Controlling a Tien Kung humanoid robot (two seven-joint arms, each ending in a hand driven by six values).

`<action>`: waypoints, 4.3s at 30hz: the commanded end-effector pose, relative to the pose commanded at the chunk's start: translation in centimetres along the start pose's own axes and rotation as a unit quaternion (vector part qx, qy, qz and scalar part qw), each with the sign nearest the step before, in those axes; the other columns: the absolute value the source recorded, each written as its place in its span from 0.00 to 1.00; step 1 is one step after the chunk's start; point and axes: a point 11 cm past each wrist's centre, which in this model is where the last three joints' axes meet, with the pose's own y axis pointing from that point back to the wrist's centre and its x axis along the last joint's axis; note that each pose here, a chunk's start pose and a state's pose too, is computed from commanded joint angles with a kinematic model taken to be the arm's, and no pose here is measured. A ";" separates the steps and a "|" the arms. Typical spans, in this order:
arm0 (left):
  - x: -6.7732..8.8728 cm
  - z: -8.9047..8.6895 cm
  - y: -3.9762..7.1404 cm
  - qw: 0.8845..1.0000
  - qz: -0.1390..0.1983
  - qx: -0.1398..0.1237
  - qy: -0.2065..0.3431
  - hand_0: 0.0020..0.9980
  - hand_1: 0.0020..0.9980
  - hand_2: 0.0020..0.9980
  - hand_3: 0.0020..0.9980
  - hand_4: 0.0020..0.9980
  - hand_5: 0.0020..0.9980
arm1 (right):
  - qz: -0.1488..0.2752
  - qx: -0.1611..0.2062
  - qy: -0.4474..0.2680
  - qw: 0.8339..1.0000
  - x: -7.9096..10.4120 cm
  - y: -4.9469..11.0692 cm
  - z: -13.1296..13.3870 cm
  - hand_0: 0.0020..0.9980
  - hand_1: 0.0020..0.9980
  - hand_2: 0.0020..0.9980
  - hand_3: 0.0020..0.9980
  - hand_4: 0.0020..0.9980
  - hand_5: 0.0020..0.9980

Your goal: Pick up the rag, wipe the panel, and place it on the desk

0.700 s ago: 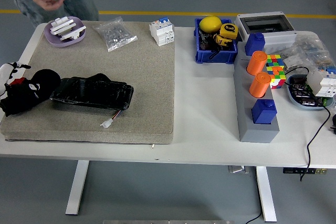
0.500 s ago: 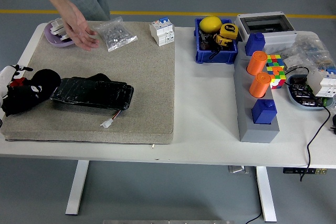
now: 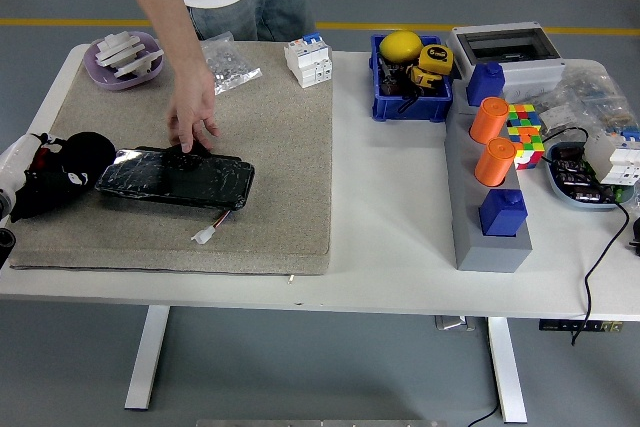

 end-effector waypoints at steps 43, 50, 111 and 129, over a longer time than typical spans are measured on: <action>2.9 2.2 2.5 0.992 0.087 -0.019 -0.089 0.27 0.21 0.67 0.57 0.08 0.00 | 0.005 -0.004 -0.006 1.000 0.4 0.0 0.3 0.75 0.57 0.67 0.64 1.00 0.62; 0.8 3.6 3.1 0.992 0.067 -0.033 -0.103 0.27 0.21 0.67 0.57 0.09 0.00 | 0.007 -0.005 -0.005 1.000 0.5 0.0 0.4 0.75 0.57 0.67 0.64 1.00 0.62; -8.4 14.9 7.4 0.971 0.005 -0.175 -0.165 0.26 0.21 0.64 0.55 0.09 0.00 | 0.011 0.000 -0.002 1.000 1.1 0.1 -0.1 0.74 0.57 0.67 0.64 1.00 0.62; -11.0 17.7 9.0 0.962 -0.022 -0.213 -0.169 0.26 0.21 0.63 0.55 0.11 0.00 | 0.011 -0.001 -0.002 1.000 1.2 0.1 -0.1 0.74 0.57 0.67 0.64 1.00 0.62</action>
